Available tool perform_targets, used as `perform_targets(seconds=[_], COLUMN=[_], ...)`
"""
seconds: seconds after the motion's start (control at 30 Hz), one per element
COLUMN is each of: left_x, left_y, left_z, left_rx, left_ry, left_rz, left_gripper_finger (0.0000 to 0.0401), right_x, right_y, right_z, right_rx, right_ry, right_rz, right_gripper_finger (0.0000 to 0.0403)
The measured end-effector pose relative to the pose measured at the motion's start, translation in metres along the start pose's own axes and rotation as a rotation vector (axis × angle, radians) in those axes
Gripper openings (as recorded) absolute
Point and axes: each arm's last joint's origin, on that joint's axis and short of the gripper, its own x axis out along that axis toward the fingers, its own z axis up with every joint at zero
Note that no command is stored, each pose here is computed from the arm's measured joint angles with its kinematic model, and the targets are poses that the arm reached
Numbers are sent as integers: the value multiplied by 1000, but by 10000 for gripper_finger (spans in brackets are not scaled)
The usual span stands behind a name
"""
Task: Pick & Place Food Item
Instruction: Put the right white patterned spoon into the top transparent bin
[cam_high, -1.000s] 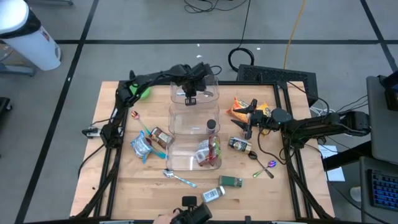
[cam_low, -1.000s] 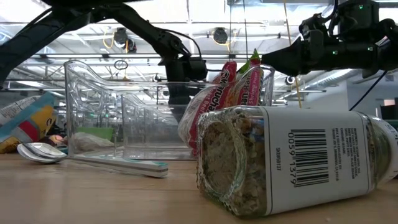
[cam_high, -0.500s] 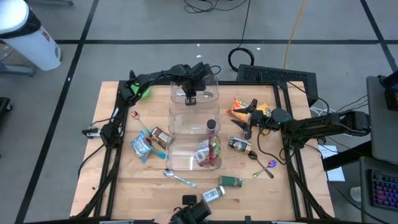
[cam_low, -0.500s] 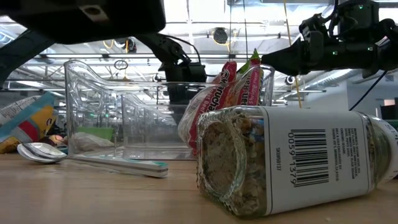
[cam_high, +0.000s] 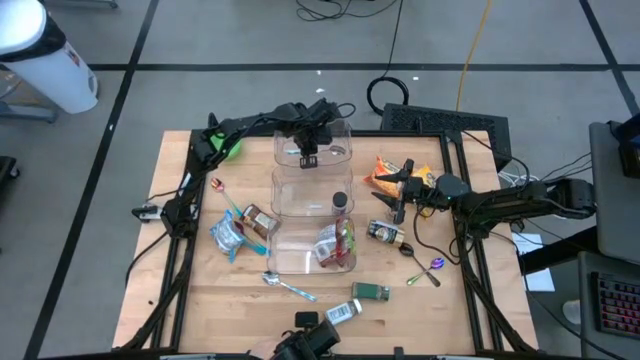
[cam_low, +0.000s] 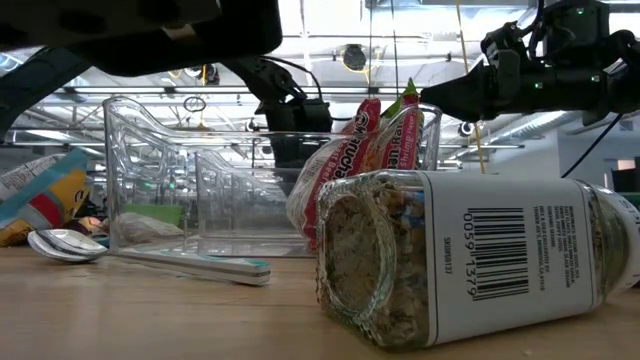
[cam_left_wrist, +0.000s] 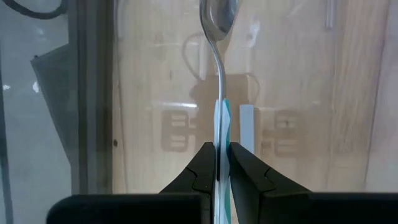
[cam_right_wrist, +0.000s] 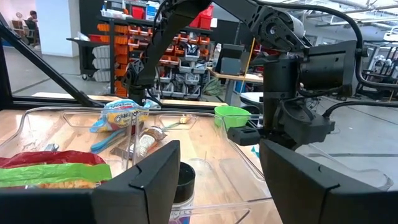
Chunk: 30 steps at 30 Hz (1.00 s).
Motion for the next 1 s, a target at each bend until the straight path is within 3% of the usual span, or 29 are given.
perform_targets(seconds=[0.3, 0.7, 1.0], left_x=[18, 19, 20], left_y=[-3, 0, 1], left_z=[-3, -4, -3], left_rx=[-13, -26, -47], left_ry=[26, 23, 18], left_rz=[-50, -50, -42], left_gripper_finger=[25, 28, 101], right_x=[0, 0, 0], right_y=[0, -3, -3], right_z=[-1, -1, -2], right_rx=[-1, -2, -1], right_ry=[6, 12, 16], right_rz=[1, -13, -13], right_gripper_finger=[212, 212, 212])
